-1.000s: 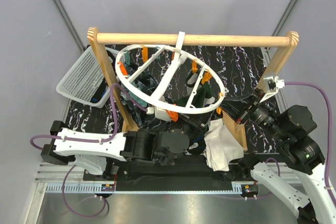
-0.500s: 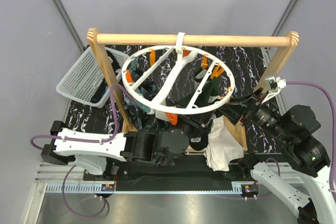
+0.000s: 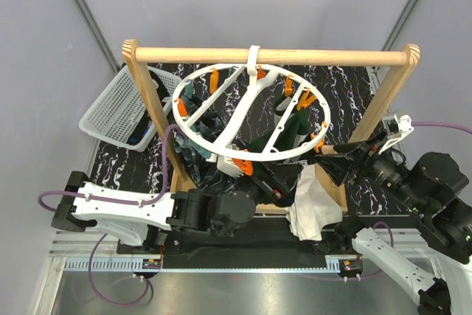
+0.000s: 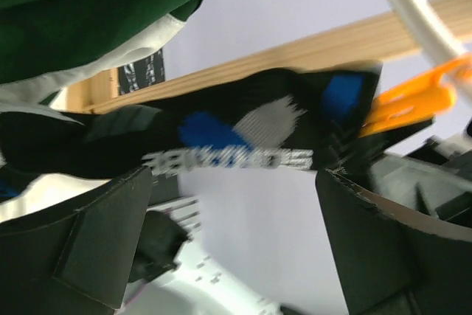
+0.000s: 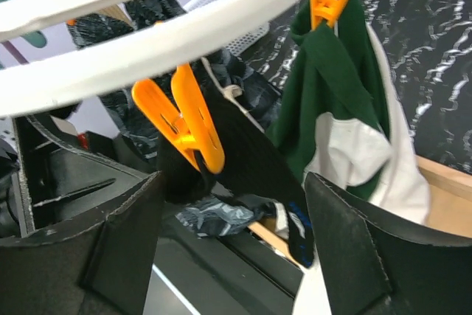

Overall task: Clip the socks to the hanger
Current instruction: Clamp the sock onto the hanger, then open the clamp at the hanger.

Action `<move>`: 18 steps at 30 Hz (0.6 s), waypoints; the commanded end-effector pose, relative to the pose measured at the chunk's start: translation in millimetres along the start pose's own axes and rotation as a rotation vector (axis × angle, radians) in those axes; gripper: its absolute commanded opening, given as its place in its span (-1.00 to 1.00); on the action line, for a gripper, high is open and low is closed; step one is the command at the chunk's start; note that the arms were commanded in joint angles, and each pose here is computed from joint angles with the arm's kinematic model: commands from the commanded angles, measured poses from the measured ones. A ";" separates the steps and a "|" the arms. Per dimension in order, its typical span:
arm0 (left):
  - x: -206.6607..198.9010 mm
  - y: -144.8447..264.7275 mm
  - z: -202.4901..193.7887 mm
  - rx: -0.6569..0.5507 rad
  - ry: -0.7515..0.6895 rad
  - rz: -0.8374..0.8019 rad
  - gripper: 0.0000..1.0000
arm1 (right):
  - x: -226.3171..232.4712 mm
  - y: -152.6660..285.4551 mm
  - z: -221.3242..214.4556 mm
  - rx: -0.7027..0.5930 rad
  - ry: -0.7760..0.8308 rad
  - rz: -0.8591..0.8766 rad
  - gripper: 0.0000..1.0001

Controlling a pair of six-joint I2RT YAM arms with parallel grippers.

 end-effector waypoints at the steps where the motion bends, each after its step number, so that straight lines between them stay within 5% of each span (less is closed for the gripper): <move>1: -2.6 12.6 13.1 0.050 -0.115 -0.081 0.97 | -1.9 15.8 4.5 -0.004 0.073 -0.050 0.65; 10: -4.0 31.2 -3.1 0.288 -0.339 -0.362 0.97 | -2.9 22.0 -1.7 0.093 0.139 -0.029 0.77; 18: 27.3 48.2 -0.1 0.310 -0.370 -0.337 0.88 | 1.3 29.6 -4.4 0.117 0.128 0.012 0.80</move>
Point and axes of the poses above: each gripper's point midway between its finger pads, its own y axis back along the fingers, its own x axis along the line the jaws close on, z = x × y, the point moved 10 cm from there along y, back along the fingers, and after that the axes turned 5 degrees about -y, right-handed, at the moved point
